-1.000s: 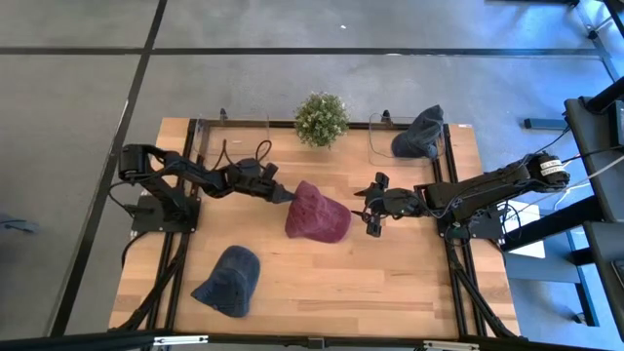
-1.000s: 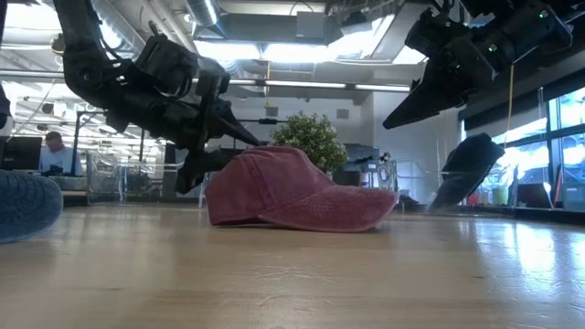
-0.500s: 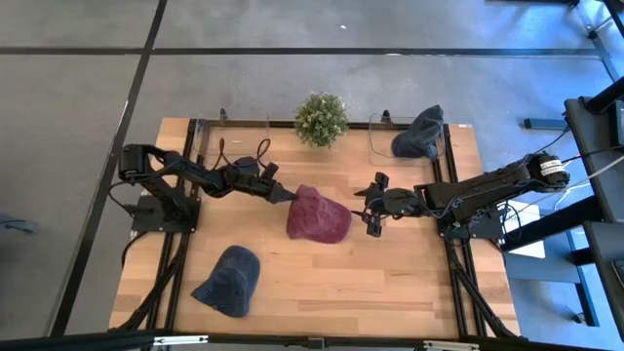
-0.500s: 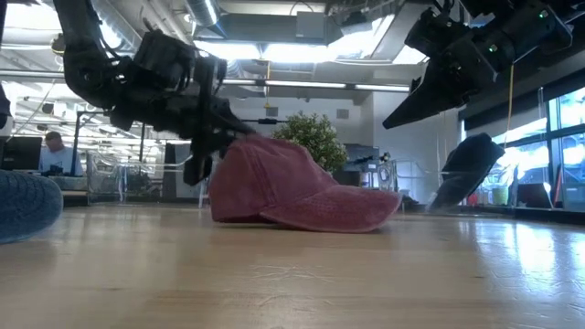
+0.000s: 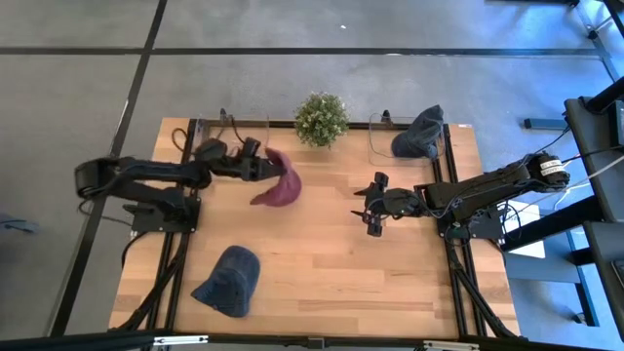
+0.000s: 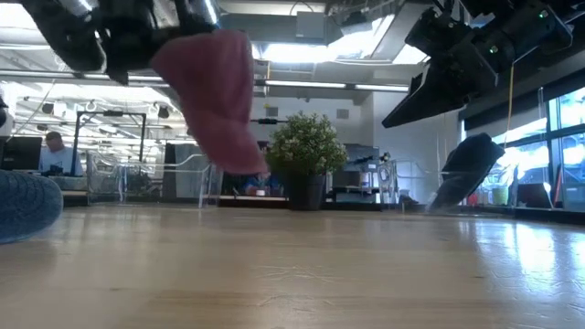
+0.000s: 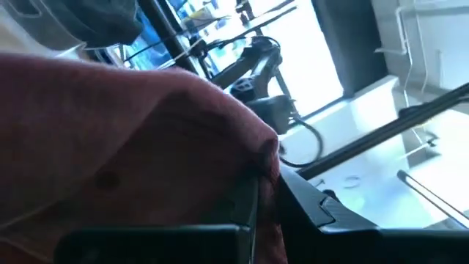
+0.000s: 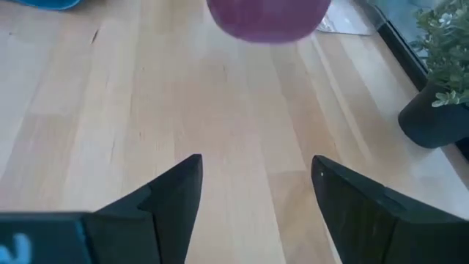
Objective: Pick & Place hat
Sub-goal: Put the red cap into the left transparent bin
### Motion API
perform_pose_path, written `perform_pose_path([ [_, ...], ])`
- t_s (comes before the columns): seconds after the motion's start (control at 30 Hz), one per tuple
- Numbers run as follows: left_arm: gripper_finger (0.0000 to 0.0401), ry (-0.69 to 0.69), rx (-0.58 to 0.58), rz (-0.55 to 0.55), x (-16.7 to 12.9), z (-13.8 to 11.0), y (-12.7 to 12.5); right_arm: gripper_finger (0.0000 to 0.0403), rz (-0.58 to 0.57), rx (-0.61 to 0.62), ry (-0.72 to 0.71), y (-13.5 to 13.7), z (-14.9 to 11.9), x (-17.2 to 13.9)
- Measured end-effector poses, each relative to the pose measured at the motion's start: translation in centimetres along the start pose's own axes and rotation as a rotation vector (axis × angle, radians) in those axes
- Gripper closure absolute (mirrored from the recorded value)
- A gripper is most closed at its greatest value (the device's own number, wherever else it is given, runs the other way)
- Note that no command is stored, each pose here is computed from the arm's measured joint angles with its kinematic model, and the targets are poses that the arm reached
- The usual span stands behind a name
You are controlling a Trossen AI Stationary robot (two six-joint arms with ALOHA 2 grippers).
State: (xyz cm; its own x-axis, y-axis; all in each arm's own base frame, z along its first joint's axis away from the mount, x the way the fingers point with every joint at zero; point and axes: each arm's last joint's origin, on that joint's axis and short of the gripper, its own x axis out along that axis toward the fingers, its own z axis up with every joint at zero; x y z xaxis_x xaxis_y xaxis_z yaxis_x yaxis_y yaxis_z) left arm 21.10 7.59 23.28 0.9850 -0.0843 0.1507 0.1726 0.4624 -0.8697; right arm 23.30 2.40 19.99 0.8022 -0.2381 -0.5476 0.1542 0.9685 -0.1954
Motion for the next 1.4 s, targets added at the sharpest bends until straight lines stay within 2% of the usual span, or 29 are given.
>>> perform_pose_path([
  [0.1, 0.0373, 0.025, 0.011, 0.045, -0.7, 1.2, -1.8, 0.0147, -0.026, -0.004, 0.0, -0.1, 0.0, 0.0],
  [0.17, 0.0373, 0.055, 0.04, 0.113, -1.2, 2.2, -3.1, 0.0147, -0.05, -0.003, -0.002, -0.2, 0.0, 0.0],
  [0.33, 0.0373, 0.111, 0.153, 0.362, -3.1, 5.0, -7.1, 0.0147, -0.079, 0.009, -0.018, -0.3, 0.2, 0.0],
  [0.5, 0.0373, 0.083, 0.277, 0.625, -5.3, 7.4, -10.8, 0.0147, -0.095, 0.034, -0.044, -0.7, 0.5, 0.2],
  [0.63, 0.0373, 0.041, 0.378, 0.802, -6.9, 8.8, -12.9, 0.0147, -0.112, 0.053, -0.058, -1.2, 0.6, 0.3],
  [0.73, 0.0373, 0.014, 0.421, 0.891, -7.7, 9.5, -13.8, 0.0147, -0.125, 0.066, -0.067, -1.6, 0.7, 0.4],
  [0.83, 0.0373, 0.017, 0.458, 1.02, -8.4, 9.8, -13.4, 0.0147, -0.136, 0.079, -0.079, -1.9, 0.9, 0.5],
  [0.97, 0.0373, 0.106, 0.493, 1.189, -8.7, 10.4, -11.6, 0.0147, -0.149, 0.093, -0.095, -2.3, 1.0, 0.5],
  [1.17, 0.0373, 0.209, 0.586, 1.268, -7.9, 12.2, -9.1, 0.0147, -0.166, 0.104, -0.091, -2.8, 1.0, 0.7],
  [1.4, 0.0373, 0.281, 0.614, 1.361, -8.2, 13.3, -7.4, 0.0147, -0.165, 0.11, -0.091, -2.8, 1.0, 0.7],
])
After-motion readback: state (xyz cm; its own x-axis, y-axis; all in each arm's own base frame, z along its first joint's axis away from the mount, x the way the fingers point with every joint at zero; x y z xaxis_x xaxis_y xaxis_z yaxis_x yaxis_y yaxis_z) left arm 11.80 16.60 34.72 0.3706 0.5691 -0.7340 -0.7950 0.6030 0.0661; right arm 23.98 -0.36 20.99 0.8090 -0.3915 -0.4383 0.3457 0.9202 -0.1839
